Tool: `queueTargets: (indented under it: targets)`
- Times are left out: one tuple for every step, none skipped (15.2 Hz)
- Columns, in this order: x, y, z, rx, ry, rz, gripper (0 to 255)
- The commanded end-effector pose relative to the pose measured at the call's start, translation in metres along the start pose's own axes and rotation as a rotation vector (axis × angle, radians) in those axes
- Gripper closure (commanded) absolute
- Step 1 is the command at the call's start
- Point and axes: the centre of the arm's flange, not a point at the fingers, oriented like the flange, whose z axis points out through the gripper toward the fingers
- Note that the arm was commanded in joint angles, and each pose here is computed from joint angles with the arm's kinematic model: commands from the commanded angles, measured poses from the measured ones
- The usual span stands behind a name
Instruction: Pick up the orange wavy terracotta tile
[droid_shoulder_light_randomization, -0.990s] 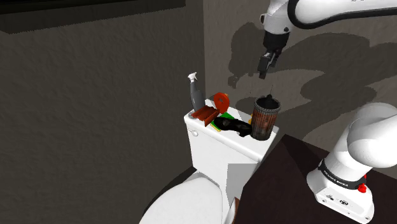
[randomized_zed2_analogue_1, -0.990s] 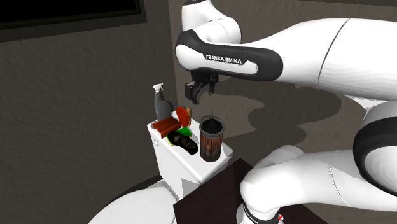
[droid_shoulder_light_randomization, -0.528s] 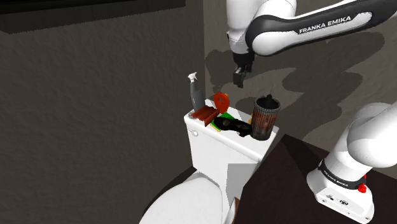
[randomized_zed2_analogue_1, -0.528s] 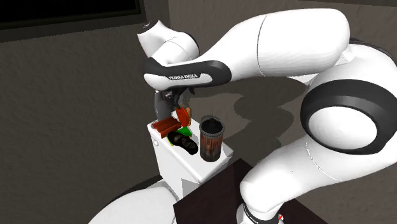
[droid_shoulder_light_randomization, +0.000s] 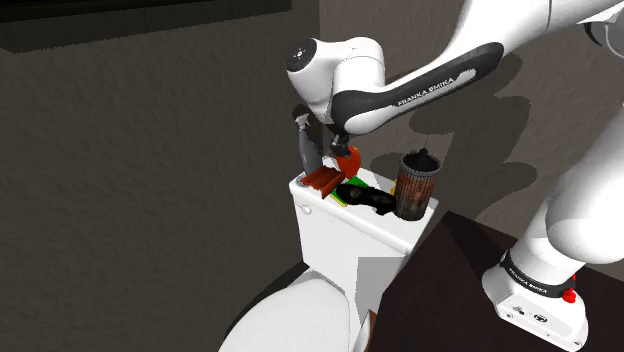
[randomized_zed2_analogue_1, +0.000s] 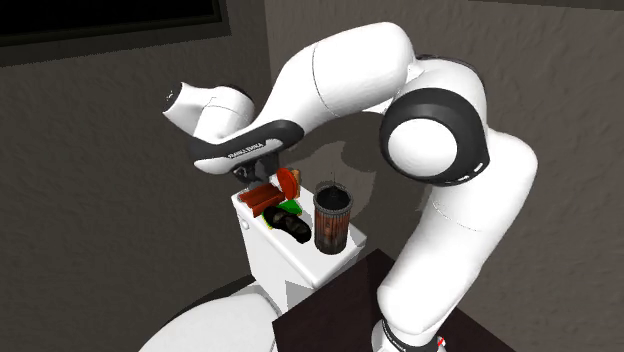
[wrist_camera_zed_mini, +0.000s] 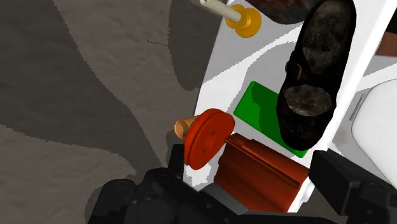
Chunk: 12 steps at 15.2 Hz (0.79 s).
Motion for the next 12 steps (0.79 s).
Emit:
queueTargets:
  targets:
    - [0.023,-0.023,0.009,-0.065,-0.012,-0.033,0]
    - [0.034,-0.034,0.015,-0.096,-0.019,-0.049,0]
    - [0.045,-0.045,0.021,-0.127,-0.025,-0.066,0]
    - [0.056,-0.055,0.027,-0.158,-0.032,-0.082,0]
    - [0.067,-0.066,0.034,-0.188,-0.039,-0.098,0]
    - [0.078,-0.077,0.041,-0.219,-0.046,-0.115,0]
    - [0.088,-0.087,0.049,-0.25,-0.052,-0.131,0]
    - [0.098,-0.098,0.057,-0.281,-0.059,-0.148,0]
    - [0.108,-0.108,0.065,-0.312,-0.066,-0.164,0]
    - [0.118,-0.118,0.074,-0.342,-0.073,-0.18,0]
    - [0.127,-0.128,0.083,-0.373,-0.08,-0.197,0]
    - [0.136,-0.139,0.093,-0.404,-0.086,-0.213,0]
